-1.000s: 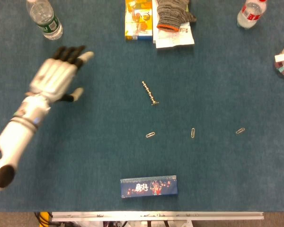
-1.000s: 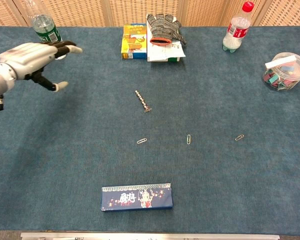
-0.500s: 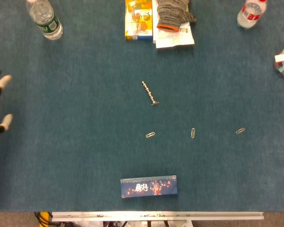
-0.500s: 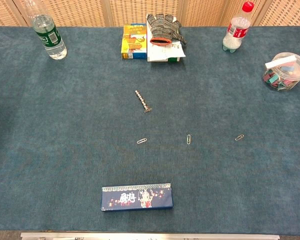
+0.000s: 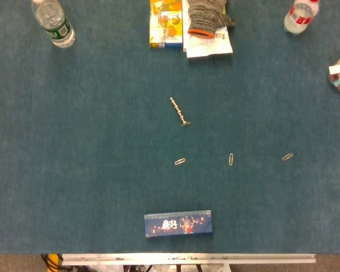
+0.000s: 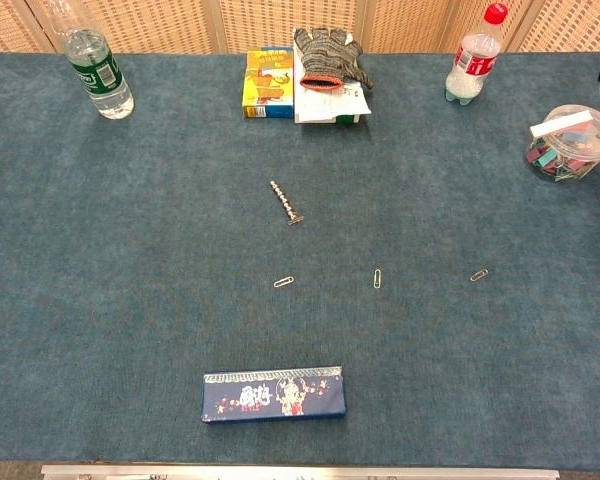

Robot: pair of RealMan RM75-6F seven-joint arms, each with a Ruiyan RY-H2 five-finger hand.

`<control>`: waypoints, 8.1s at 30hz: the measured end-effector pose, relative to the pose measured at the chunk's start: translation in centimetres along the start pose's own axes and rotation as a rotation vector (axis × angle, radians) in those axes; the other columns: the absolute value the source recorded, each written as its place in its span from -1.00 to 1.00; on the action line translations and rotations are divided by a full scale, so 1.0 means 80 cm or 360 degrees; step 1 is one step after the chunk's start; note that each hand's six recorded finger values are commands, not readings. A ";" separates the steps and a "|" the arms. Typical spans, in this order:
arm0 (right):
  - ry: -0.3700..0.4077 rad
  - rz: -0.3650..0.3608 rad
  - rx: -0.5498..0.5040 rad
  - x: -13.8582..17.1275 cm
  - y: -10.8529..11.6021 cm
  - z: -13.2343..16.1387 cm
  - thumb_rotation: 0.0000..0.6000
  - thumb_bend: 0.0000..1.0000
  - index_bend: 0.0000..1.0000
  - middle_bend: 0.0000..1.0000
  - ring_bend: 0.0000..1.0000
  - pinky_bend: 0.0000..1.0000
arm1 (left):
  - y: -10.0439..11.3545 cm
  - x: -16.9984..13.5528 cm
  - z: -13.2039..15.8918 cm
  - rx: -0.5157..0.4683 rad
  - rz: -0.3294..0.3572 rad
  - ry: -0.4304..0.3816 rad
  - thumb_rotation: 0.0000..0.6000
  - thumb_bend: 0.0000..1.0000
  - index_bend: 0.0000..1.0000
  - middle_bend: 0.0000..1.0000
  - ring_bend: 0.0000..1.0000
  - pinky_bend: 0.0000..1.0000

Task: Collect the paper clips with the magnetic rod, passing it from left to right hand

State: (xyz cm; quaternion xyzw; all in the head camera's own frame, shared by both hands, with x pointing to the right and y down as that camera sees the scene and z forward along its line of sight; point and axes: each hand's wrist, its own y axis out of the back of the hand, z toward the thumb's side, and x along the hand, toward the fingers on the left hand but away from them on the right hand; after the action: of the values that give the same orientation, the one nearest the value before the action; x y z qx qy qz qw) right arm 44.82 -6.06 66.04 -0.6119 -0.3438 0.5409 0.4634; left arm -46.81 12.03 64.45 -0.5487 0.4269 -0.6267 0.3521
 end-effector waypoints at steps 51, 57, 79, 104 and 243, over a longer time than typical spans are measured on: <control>0.1135 0.0227 0.0056 -0.114 -0.095 0.303 1.00 0.78 -0.40 -0.64 -0.80 -0.56 | -0.014 -0.011 -0.051 -0.0051 -0.0056 0.0173 1.00 -0.29 -0.85 -1.00 -1.00 -1.00; 0.1180 0.0239 0.0059 -0.116 -0.105 0.318 1.00 0.78 -0.40 -0.64 -0.80 -0.56 | -0.016 -0.013 -0.055 -0.0054 -0.0070 0.0186 1.00 -0.29 -0.85 -1.00 -1.00 -1.00; 0.1272 0.0258 0.0045 -0.124 -0.131 0.362 1.00 0.79 -0.40 -0.64 -0.80 -0.56 | -0.032 -0.019 -0.075 -0.0107 -0.0119 0.0234 1.00 -0.29 -0.85 -1.00 -1.00 -1.00; 0.1270 0.0273 0.0181 -0.128 -0.150 0.367 1.00 0.79 -0.40 -0.64 -0.82 -0.56 | -0.039 -0.024 -0.082 -0.0147 -0.0142 0.0244 1.00 -0.29 -0.85 -1.00 -1.00 -1.00; 0.1237 0.0219 0.0311 -0.149 -0.144 0.388 1.00 0.79 0.06 -0.64 -0.82 -0.56 | -0.046 -0.041 -0.088 -0.0210 -0.0153 0.0285 1.00 -0.29 -0.84 -1.00 -1.00 -1.00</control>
State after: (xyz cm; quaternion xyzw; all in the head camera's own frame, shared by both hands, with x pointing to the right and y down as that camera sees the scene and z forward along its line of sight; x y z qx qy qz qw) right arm 13.16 -7.13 81.38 -0.7456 -0.0482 0.3291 0.5775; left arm -53.19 17.44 66.32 -0.5324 0.4701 -0.6599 0.2451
